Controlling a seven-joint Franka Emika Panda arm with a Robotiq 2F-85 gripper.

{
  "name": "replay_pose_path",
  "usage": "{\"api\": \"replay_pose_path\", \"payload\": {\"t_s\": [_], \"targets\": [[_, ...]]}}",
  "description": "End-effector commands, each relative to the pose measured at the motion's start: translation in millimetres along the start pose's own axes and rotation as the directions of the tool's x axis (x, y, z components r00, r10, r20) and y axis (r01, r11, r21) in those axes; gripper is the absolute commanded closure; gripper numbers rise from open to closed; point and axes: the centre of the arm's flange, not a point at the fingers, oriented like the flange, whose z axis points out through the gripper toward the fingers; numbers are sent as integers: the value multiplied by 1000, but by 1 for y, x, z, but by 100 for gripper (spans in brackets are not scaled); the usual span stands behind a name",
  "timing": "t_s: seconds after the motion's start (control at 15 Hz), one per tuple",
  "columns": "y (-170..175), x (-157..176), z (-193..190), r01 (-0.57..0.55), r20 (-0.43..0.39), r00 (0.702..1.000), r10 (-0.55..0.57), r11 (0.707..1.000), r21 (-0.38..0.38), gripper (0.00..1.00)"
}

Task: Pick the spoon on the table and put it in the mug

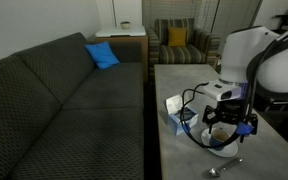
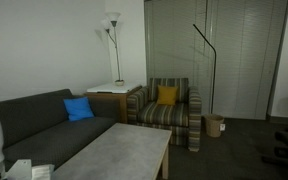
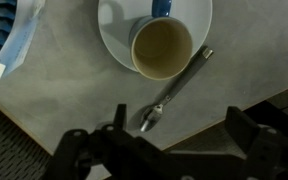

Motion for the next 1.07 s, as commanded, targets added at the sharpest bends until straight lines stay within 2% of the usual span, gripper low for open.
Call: {"api": "replay_pose_path", "payload": {"t_s": [0.0, 0.27, 0.53, 0.73, 1.0], "targets": [[13, 12, 9, 8, 22, 1000, -9, 1000, 25, 0], [25, 44, 21, 64, 53, 996, -66, 997, 40, 0], [26, 73, 43, 63, 57, 996, -65, 997, 33, 0], [24, 82, 73, 69, 30, 997, -68, 997, -21, 0], [6, 75, 111, -6, 20, 1000, 8, 994, -105, 0]]}}
